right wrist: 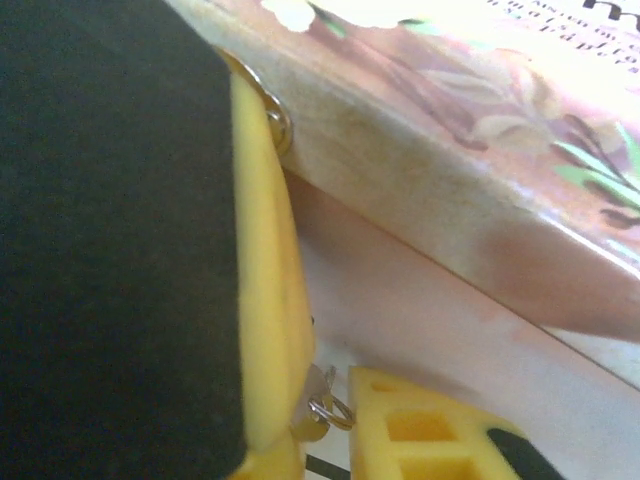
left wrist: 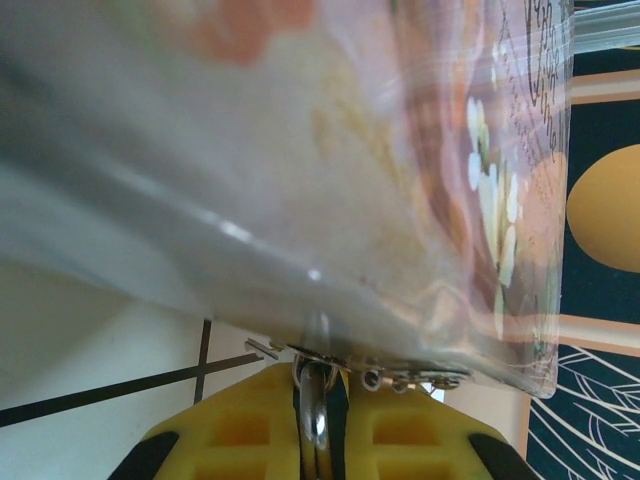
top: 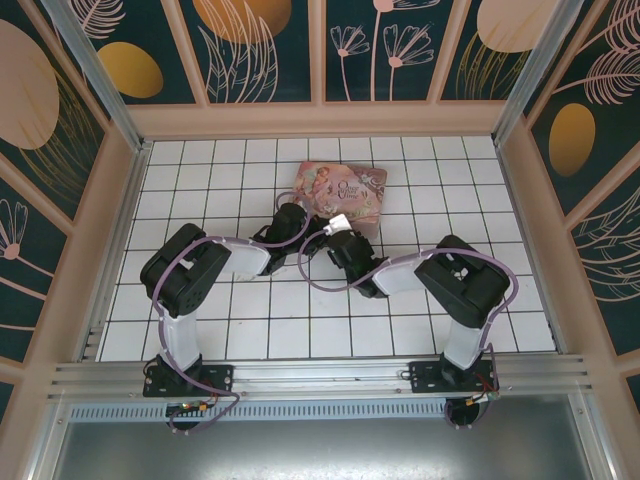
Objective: Unlock a padlock with a key
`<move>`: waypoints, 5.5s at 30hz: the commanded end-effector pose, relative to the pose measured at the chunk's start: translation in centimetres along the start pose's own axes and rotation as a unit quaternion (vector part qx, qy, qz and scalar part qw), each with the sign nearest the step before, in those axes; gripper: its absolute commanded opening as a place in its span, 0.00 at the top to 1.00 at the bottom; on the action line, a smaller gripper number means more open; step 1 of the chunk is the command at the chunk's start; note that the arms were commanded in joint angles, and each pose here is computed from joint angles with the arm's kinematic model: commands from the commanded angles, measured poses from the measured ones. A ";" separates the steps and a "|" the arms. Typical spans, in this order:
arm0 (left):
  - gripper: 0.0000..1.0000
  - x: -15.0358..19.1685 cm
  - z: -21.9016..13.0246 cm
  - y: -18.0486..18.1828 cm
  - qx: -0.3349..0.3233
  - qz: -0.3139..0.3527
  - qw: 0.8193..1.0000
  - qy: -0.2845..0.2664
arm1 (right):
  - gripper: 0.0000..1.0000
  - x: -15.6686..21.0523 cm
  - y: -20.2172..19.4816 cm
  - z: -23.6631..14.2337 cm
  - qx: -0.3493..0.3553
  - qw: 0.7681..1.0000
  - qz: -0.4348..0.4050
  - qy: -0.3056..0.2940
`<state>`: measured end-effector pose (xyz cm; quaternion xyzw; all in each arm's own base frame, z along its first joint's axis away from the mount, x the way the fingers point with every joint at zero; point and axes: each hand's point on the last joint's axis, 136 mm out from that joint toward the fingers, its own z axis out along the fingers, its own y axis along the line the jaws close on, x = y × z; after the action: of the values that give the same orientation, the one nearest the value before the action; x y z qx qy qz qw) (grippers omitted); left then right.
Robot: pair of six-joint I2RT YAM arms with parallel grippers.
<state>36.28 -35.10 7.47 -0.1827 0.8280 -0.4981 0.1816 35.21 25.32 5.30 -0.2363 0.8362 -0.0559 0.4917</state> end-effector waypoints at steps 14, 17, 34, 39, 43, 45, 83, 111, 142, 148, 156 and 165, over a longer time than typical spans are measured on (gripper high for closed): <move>1.00 1.2 -0.3 -1.3 0.020 -0.006 0.999 0.026 | 1.00 -4.2 0.3 -1.3 -0.189 0.964 0.188 -0.011; 1.00 1.2 -0.3 -1.2 0.019 -0.005 0.999 0.026 | 1.00 -4.1 0.5 -1.6 -0.204 0.960 0.194 -0.005; 1.00 1.1 0.0 -1.3 0.016 -0.004 0.999 0.027 | 0.52 -0.1 -3.0 -4.2 -0.166 0.965 0.203 0.016; 1.00 1.1 -0.1 -1.5 0.018 -0.002 0.999 0.027 | 0.51 0.7 -2.5 -3.4 -0.126 0.982 0.139 0.028; 1.00 1.1 -0.1 -1.5 0.018 -0.002 0.999 0.027 | 0.53 0.5 -1.9 -2.7 -0.087 0.992 0.089 0.025; 1.00 1.1 -0.1 -1.5 0.017 -0.003 0.999 0.028 | 0.53 0.5 -1.7 -2.3 -0.070 0.995 0.068 0.025; 1.00 1.5 0.0 -1.6 0.032 -0.024 0.998 0.039 | 0.67 -2.6 -2.1 0.1 0.054 0.995 0.059 -0.053; 1.00 1.7 -0.1 0.1 0.009 -0.017 0.999 0.034 | 1.00 -7.2 -1.4 -1.0 -0.191 0.956 0.216 -0.045; 0.99 1.6 -0.5 2.9 -0.057 0.056 0.996 0.029 | 0.36 -3.5 -2.6 -2.8 -0.272 0.829 0.488 -0.001; 0.86 1.8 -0.5 3.4 -0.065 0.062 0.995 0.036 | 0.36 -4.1 -3.0 -1.7 -0.276 0.821 0.499 -0.004; 0.60 1.8 -1.1 3.0 -0.065 0.075 0.995 0.033 | 0.36 -4.6 -4.4 -0.4 -0.269 0.817 0.509 -0.008; 0.35 0.7 -4.0 0.4 -0.057 0.100 0.993 -0.001 | 0.37 -5.6 -6.9 2.6 -0.263 0.813 0.519 -0.014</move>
<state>33.87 -32.84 7.13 -0.1165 0.8709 -0.4327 0.2019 40.28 22.11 8.98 0.1163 0.8270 0.4154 0.3604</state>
